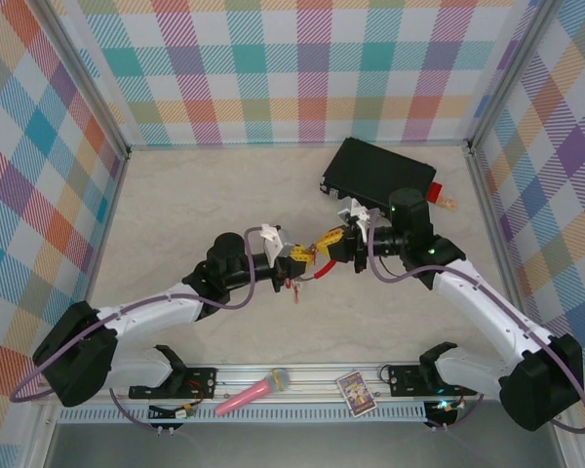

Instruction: Put the keys on the keyring

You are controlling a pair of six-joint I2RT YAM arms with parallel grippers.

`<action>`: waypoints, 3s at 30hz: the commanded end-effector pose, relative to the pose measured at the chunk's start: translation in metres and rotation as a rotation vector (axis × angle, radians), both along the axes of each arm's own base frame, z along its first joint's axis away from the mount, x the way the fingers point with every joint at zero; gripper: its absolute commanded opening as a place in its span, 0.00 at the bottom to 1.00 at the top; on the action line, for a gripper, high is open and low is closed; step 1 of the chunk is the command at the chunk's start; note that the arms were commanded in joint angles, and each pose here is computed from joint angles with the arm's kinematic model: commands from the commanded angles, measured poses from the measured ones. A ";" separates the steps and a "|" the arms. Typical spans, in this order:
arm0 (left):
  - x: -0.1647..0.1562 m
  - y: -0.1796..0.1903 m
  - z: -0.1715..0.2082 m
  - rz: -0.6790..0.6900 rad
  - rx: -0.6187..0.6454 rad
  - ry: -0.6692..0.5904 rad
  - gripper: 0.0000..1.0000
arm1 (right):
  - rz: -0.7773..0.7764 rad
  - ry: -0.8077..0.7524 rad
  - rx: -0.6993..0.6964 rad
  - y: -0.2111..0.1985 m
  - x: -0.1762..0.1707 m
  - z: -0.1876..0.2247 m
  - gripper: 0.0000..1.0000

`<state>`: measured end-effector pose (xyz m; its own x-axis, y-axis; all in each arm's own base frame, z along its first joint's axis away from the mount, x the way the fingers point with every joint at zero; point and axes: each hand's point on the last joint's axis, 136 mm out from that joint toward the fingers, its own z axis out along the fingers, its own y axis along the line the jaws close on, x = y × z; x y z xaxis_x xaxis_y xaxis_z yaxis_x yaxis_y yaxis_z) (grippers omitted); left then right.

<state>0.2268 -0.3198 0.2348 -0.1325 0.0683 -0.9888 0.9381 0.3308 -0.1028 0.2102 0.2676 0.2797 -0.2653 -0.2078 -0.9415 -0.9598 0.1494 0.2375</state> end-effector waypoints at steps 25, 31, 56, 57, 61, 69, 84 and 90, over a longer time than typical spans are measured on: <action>-0.010 -0.003 0.021 -0.019 0.065 -0.084 0.00 | -0.040 -0.045 0.006 0.005 -0.003 -0.001 0.00; -0.012 -0.006 0.020 -0.024 0.068 -0.079 0.00 | -0.051 -0.050 -0.013 0.007 -0.001 -0.004 0.00; 0.032 0.016 -0.008 0.219 0.300 -0.138 0.00 | -0.326 0.004 -0.115 -0.020 0.025 -0.058 0.00; 0.033 0.016 -0.010 0.226 0.317 -0.143 0.00 | -0.345 0.003 -0.121 -0.022 0.026 -0.062 0.00; 0.042 0.017 -0.022 0.266 0.407 -0.172 0.00 | -0.400 0.021 -0.154 -0.030 0.030 -0.075 0.00; 0.067 0.018 -0.060 0.389 0.556 -0.221 0.00 | -0.461 0.089 -0.203 -0.038 0.033 -0.104 0.00; 0.077 -0.006 -0.095 0.386 0.745 -0.308 0.00 | -0.816 0.106 -0.200 -0.086 0.058 -0.127 0.43; 0.074 -0.034 -0.112 0.362 0.838 -0.363 0.00 | -1.204 0.073 -0.199 -0.162 0.062 -0.123 0.65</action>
<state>0.2994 -0.3460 0.1238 -0.0036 0.7421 -0.6703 0.7140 0.4712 0.5179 0.2654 0.1497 0.1558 -0.4660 -0.0237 -0.8845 -0.3919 0.9018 0.1824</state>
